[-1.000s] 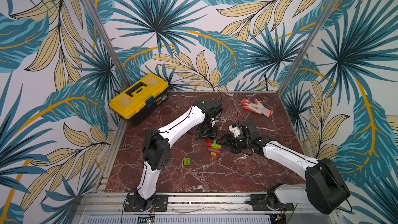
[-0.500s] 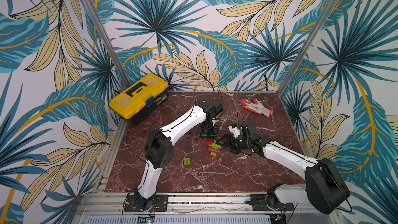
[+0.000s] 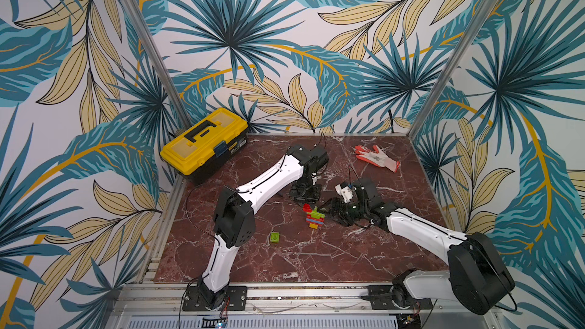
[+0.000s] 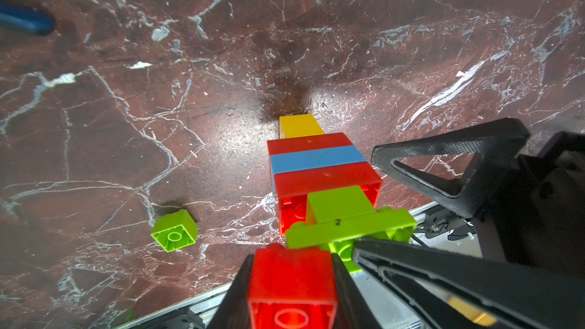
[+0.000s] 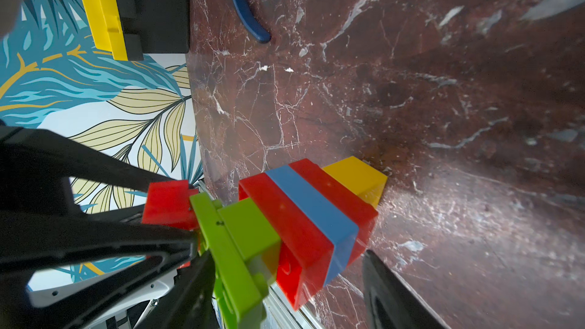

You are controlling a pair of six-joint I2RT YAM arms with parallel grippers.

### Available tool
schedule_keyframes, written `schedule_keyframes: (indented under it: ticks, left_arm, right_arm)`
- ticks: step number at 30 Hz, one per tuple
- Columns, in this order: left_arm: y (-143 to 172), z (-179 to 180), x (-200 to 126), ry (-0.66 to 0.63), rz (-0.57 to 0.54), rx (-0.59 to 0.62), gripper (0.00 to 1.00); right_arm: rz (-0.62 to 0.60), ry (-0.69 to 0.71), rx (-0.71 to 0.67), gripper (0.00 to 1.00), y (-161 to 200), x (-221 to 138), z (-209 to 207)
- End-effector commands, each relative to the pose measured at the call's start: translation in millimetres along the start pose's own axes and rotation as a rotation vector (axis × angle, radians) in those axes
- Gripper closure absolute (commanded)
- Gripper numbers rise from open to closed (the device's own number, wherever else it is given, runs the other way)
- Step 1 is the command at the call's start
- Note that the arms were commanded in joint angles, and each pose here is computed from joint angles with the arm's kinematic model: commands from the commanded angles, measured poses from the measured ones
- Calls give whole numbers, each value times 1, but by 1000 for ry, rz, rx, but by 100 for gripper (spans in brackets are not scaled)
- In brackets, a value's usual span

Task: Assemble a carrot with lego
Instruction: Assemble the lego brick with the lego brick.

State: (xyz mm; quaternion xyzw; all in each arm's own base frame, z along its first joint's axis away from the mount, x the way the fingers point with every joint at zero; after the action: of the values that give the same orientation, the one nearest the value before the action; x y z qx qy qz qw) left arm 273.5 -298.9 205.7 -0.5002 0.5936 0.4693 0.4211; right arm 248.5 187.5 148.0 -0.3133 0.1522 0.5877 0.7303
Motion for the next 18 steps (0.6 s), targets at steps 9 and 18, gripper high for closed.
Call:
schedule_keyframes:
  ticks: [9,18]
  left_arm:
    - [8,2,19,-143,-3,2,89]
    - [9,-1,37,-200,8,3,89]
  right_arm:
    - [46,31,18,30,15,6,-17]
    - [61,37,13,31,18,7,-21]
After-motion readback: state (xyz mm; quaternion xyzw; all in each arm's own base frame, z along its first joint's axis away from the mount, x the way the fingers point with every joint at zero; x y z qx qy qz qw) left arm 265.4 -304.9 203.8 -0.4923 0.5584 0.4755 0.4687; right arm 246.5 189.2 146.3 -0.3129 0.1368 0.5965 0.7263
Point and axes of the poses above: each gripper's point midway between its finger pads, its own x axis out along the fingers, its own z axis along the line the jaws close on, y = z × x, the point moved 6 cm from there along -x, back along the fingers, and after that the axes turned 11 degrees about -x, right-handed, at the moved point
